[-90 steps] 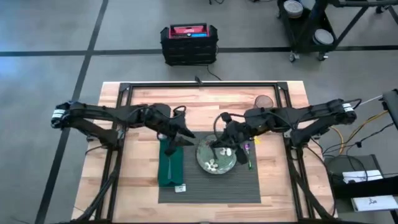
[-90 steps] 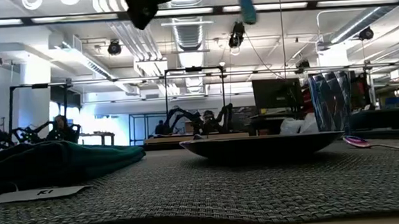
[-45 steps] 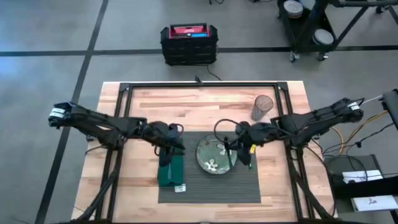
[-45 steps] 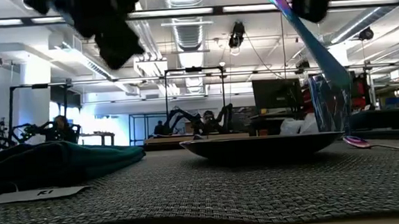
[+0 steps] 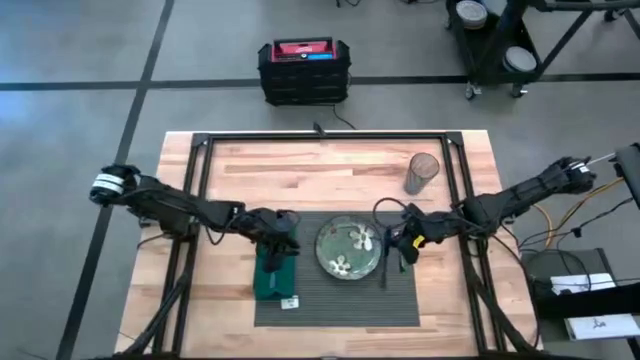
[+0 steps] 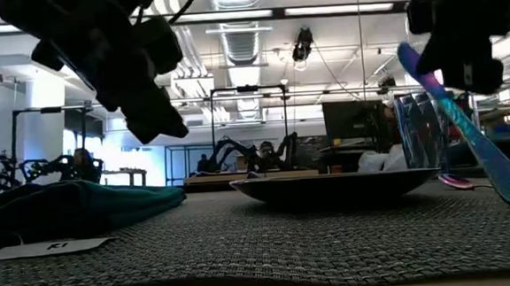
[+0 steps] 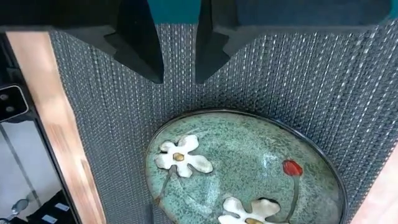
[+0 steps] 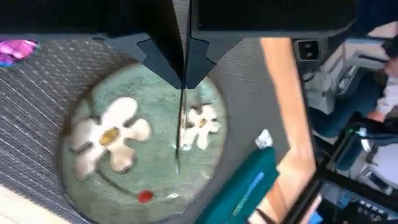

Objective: Set table place
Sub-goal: Put the iridescent blue knife on the gray place mat

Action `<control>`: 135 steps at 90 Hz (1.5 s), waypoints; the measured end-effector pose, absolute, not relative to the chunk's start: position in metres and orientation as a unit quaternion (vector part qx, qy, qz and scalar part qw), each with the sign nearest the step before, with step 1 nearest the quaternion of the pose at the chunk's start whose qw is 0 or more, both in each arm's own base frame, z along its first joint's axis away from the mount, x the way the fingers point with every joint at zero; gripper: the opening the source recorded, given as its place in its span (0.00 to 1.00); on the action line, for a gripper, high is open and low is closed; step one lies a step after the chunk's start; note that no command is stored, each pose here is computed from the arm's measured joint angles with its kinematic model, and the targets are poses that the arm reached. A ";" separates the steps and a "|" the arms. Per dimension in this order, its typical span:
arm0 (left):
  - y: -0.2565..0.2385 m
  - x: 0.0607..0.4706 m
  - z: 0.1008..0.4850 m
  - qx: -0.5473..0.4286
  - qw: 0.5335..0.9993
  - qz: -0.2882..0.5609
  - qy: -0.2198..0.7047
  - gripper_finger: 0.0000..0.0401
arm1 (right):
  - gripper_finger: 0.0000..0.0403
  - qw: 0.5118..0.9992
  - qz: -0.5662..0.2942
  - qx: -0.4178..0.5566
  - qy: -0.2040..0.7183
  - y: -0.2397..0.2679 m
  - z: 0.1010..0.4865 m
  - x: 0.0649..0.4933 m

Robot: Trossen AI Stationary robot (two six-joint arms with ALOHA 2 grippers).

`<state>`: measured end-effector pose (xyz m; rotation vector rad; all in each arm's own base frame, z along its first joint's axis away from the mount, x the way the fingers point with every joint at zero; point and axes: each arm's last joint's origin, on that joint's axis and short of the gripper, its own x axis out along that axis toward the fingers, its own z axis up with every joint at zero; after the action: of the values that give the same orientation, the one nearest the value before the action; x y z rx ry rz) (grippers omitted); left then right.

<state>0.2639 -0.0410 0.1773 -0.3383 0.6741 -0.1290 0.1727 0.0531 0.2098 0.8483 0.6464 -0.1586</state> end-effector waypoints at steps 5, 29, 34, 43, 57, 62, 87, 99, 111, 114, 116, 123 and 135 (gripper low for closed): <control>-0.041 0.267 0.175 -0.165 0.926 -0.062 0.335 0.21 | 0.00 0.857 -0.076 0.407 0.305 0.052 0.201 0.170; -0.044 0.281 0.161 -0.161 0.918 -0.058 0.358 0.19 | 0.00 0.861 -0.086 0.378 0.330 0.048 0.172 0.161; -0.045 0.284 0.159 -0.161 0.917 -0.058 0.360 0.19 | 0.00 0.863 -0.091 0.369 0.333 0.047 0.168 0.159; -0.046 0.288 0.155 -0.161 0.916 -0.061 0.362 0.19 | 0.00 0.868 -0.092 0.352 0.338 0.047 0.164 0.157; -0.047 0.291 0.147 -0.160 0.913 -0.061 0.371 0.19 | 0.00 0.870 -0.106 0.329 0.352 0.045 0.153 0.154; -0.047 0.291 0.145 -0.160 0.912 -0.060 0.373 0.19 | 0.00 0.870 -0.116 0.322 0.354 0.044 0.149 0.153; -0.048 0.292 0.142 -0.160 0.912 -0.061 0.374 0.19 | 0.00 0.867 -0.156 0.289 0.374 0.041 0.135 0.151; -0.048 0.293 0.143 -0.160 0.913 -0.062 0.370 0.19 | 0.00 0.862 -0.169 0.296 0.375 0.042 0.133 0.153; -0.048 0.293 0.143 -0.160 0.913 -0.062 0.370 0.19 | 0.00 0.855 -0.193 0.321 0.358 0.041 0.134 0.154; -0.048 0.293 0.143 -0.160 0.913 -0.062 0.370 0.19 | 0.00 0.852 -0.204 0.330 0.352 0.041 0.134 0.154; -0.048 0.292 0.143 -0.160 0.913 -0.062 0.370 0.19 | 0.00 0.849 -0.210 0.338 0.348 0.040 0.134 0.154; -0.048 0.293 0.143 -0.160 0.913 -0.062 0.370 0.19 | 0.00 0.835 -0.234 0.362 0.341 0.039 0.133 0.153; -0.048 0.293 0.144 -0.161 0.913 -0.062 0.369 0.19 | 0.00 0.818 -0.264 0.390 0.329 0.038 0.132 0.152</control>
<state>0.2927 -0.0478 0.1437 -0.3311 0.7594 -0.1283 0.1523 0.0376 0.1316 0.8317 0.7011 -0.5635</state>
